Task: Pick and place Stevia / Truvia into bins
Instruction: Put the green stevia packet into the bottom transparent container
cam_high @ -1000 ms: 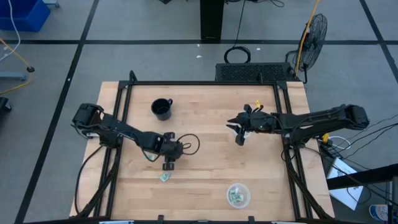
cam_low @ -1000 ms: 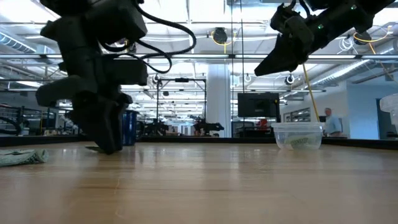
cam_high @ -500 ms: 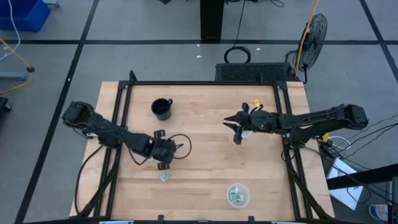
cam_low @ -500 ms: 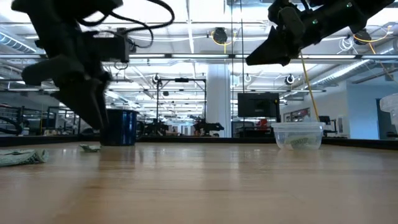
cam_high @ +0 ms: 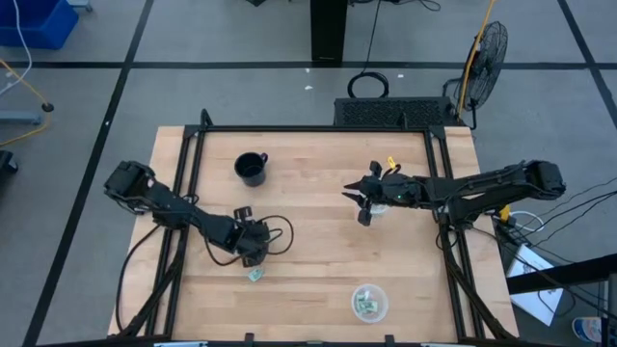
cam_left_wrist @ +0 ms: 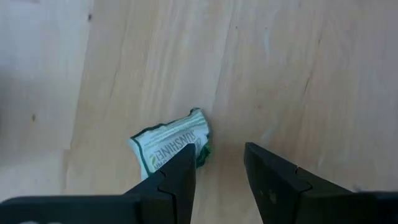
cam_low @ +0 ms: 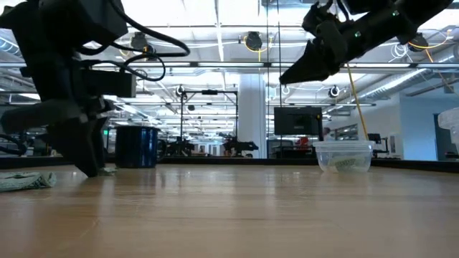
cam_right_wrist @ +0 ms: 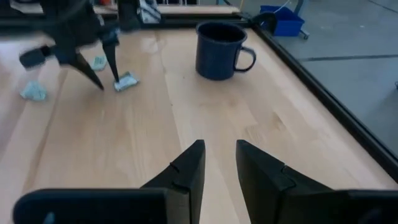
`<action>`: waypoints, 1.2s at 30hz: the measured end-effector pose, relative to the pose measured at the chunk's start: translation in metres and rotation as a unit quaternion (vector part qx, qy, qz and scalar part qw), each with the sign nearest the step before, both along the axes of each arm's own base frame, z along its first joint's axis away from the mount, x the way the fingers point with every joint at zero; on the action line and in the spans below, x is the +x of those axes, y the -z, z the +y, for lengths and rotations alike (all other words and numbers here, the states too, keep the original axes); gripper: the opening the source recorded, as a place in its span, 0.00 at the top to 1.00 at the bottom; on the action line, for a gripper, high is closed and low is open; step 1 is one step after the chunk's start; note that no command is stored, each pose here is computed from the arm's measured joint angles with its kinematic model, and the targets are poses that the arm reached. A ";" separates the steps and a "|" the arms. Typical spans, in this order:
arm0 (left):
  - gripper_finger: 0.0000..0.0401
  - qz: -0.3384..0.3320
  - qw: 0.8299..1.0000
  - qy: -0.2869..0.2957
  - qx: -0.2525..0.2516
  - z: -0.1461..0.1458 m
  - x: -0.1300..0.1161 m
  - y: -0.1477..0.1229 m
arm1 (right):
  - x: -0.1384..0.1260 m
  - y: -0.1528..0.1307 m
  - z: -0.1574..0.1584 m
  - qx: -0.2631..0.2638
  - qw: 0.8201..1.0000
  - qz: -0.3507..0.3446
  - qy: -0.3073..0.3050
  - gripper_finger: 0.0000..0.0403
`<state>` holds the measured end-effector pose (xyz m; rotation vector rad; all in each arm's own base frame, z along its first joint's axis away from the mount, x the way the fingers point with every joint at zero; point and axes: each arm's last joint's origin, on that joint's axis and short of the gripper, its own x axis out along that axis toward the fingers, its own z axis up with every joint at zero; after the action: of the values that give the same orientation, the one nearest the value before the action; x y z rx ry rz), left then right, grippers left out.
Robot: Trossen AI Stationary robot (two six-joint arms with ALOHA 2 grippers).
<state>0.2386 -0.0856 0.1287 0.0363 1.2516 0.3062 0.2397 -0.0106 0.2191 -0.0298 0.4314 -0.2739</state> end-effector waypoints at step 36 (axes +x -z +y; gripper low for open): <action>0.99 -0.329 0.892 0.301 -0.078 0.009 0.064 -0.084 | 0.064 0.058 0.054 -0.256 0.900 -0.104 -0.336 0.70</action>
<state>0.3030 -0.0766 0.2124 0.1655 0.5358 -0.3114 0.3037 0.0432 0.1614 -0.6519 0.1056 0.3009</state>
